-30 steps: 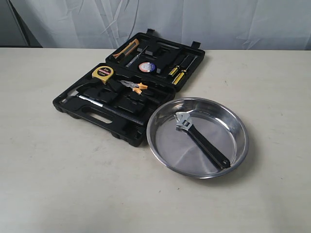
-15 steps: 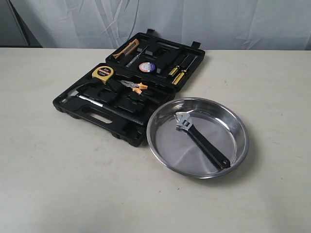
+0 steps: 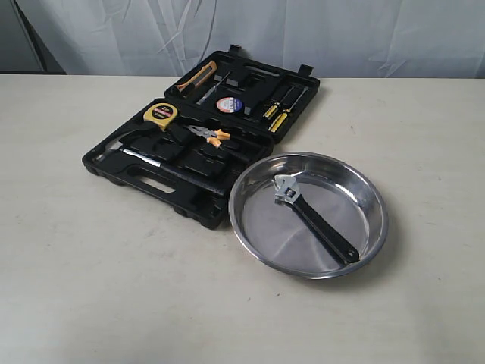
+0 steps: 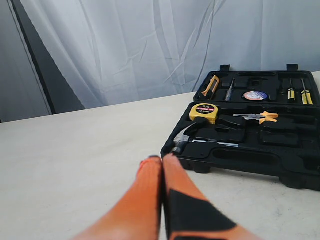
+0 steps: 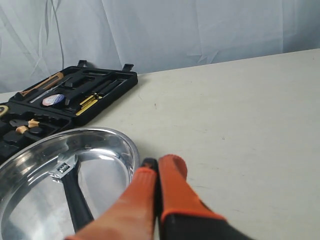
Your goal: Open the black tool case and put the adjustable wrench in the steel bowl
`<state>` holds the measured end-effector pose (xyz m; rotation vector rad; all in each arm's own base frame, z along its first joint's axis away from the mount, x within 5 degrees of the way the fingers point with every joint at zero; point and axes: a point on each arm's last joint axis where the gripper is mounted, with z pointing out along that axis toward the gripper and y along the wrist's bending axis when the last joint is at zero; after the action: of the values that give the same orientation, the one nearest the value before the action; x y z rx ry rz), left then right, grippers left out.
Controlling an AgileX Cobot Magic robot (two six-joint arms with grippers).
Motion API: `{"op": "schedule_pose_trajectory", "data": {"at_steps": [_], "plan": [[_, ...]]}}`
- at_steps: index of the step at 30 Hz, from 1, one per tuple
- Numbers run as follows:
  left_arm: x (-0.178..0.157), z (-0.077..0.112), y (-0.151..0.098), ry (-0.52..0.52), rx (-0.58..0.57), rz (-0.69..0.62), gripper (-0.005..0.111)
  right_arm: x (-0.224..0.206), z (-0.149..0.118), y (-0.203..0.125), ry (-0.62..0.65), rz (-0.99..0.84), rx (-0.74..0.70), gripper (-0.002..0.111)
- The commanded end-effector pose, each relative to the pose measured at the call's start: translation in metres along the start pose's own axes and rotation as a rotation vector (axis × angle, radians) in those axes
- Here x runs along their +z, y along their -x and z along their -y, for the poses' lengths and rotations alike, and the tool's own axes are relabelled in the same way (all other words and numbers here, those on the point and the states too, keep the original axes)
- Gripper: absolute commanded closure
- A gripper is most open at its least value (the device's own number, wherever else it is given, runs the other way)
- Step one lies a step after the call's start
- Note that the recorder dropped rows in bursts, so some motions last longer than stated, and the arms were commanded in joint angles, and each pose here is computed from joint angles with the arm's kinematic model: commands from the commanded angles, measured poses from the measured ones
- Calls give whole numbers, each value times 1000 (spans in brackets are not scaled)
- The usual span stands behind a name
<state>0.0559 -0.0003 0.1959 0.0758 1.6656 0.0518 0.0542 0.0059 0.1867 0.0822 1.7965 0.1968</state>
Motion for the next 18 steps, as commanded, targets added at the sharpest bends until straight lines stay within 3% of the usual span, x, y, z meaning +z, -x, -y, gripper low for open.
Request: {"op": "schedule_pose_trajectory", "data": {"at_steps": [1, 18], "plan": [[0, 0, 1, -1, -2, 5, 106, 0, 1, -1, -6, 10, -6, 108], [0, 0, 1, -1, -2, 5, 106, 0, 0, -1, 1, 8, 16, 108]]}}
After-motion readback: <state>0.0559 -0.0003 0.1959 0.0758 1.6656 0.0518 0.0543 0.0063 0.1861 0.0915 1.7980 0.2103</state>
